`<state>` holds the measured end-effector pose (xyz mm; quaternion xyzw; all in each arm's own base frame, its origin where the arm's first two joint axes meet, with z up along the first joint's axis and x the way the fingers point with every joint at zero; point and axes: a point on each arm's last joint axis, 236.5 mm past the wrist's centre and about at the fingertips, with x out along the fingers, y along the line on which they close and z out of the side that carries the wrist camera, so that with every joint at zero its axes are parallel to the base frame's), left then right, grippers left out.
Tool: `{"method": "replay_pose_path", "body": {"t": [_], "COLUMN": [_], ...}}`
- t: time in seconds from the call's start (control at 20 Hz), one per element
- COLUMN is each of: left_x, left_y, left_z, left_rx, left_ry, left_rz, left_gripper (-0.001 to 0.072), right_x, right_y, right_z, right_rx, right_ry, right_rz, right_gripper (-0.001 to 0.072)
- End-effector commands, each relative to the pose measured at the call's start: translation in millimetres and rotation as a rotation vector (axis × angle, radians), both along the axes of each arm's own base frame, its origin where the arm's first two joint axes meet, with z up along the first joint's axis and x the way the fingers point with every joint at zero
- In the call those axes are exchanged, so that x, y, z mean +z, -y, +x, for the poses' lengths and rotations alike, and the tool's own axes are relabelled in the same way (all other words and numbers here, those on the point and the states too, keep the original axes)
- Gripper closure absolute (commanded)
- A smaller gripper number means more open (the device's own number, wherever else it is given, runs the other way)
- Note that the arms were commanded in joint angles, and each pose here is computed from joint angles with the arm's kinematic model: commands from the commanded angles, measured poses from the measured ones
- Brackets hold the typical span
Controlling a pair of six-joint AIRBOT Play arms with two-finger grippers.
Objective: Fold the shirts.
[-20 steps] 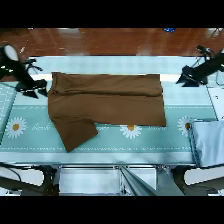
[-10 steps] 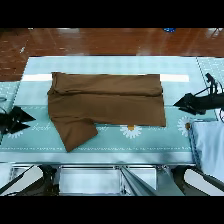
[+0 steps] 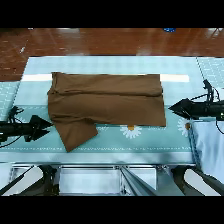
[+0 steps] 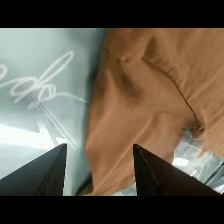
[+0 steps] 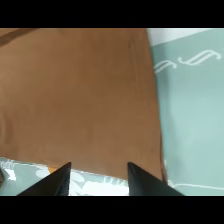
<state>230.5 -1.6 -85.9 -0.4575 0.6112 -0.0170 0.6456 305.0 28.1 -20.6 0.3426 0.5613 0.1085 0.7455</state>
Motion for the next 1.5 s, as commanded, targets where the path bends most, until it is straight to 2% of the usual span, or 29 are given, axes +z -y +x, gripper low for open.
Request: {"method": "replay_pose_path", "body": {"t": [0.0, 0.35, 0.4, 0.5, 0.6, 0.75, 0.95, 1.15, 1.45], "left_x": [-17.0, -39.3, -39.9, -37.9, -32.9, -25.2, -22.3, -22.0, -21.9], "left_y": [14.5, 24.0, 27.9, 35.4, 37.6, 38.3, 38.9, 40.0, 40.4], "left_z": [4.7, 33.7, 36.7, 41.0, 44.1, 46.8, 48.6, 47.3, 47.2], "left_rx": [-0.033, -0.050, -0.066, -0.102, -0.118, -0.147, -0.152, -0.156, -0.157], "left_ry": [-0.014, 0.017, 0.022, 0.030, 0.038, 0.046, 0.050, 0.047, 0.047], "left_rz": [-0.006, 0.114, 0.121, 0.120, 0.115, 0.107, 0.103, 0.099, 0.098], "left_gripper": [0.0201, 0.0208, 0.0280, 0.0685, 0.0687, 0.0687, 0.0688, 0.0688, 0.0687], "right_x": [3.9, 10.0, 9.9, 9.3, -2.5, -34.6, -55.8, -72.8, -91.0], "right_y": [-4.1, -8.2, -7.3, 1.3, 20.8, 44.5, 20.0, 1.7, -29.3], "right_z": [2.9, 8.5, 8.5, 6.9, -5.4, -55.2, -77.1, -69.3, -11.9], "right_rx": [-0.012, -0.053, -0.059, -0.080, -0.102, -0.098, -0.102, -0.081, -0.201], "right_ry": [0.013, 0.014, 0.011, 0.005, -0.051, -0.273, -0.339, -0.340, -0.255], "right_rz": [0.027, 0.072, 0.073, 0.073, 0.020, -0.101, -0.021, -0.020, 0.086], "right_gripper": [0.0303, 0.0303, 0.0303, 0.0303, 0.0303, 0.0303, 0.0303, 0.0303, 0.0303]}}
